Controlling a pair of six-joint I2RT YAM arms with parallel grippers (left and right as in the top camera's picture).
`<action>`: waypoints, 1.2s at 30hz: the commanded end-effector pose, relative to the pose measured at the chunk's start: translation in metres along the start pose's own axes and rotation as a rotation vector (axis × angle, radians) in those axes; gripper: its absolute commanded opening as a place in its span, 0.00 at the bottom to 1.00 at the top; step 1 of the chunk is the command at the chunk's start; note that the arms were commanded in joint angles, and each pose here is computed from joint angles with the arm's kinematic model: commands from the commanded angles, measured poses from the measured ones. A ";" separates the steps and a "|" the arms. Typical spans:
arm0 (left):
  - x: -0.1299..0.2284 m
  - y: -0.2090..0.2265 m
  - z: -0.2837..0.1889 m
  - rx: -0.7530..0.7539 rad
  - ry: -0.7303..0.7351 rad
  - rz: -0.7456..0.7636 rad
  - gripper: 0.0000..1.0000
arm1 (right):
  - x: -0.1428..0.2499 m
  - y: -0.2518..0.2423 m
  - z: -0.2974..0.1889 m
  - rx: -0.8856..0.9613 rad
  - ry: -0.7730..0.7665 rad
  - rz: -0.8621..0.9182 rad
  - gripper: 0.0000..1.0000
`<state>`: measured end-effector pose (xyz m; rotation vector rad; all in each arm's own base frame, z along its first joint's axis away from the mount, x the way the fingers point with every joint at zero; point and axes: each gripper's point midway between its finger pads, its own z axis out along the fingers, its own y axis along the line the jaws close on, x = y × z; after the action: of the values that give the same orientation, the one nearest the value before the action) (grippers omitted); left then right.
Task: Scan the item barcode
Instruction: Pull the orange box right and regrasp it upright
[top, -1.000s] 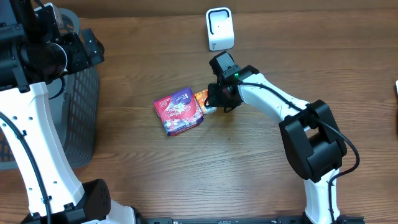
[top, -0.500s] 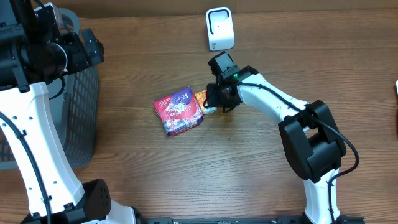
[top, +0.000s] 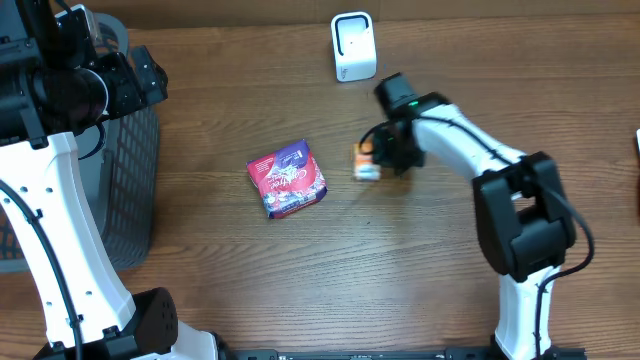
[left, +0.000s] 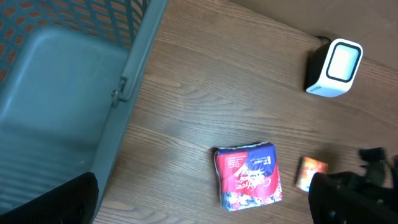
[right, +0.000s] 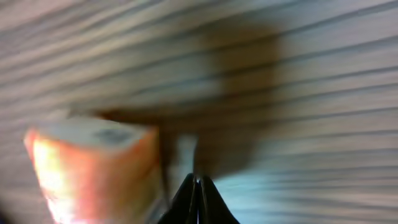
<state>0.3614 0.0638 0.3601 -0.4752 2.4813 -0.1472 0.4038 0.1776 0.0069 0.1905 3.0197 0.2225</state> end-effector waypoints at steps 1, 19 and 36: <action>-0.003 -0.001 -0.005 -0.002 -0.021 0.008 1.00 | -0.004 -0.023 0.002 0.035 0.010 0.037 0.04; -0.003 -0.001 -0.005 -0.002 -0.021 0.008 1.00 | -0.030 0.022 -0.067 -0.163 -0.001 -0.089 0.20; -0.003 -0.001 -0.005 -0.002 -0.021 0.008 1.00 | -0.002 0.004 0.002 -0.028 0.010 0.038 0.28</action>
<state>0.3614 0.0638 0.3601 -0.4750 2.4813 -0.1477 0.4052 0.1959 0.0185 0.1194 3.0304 0.3599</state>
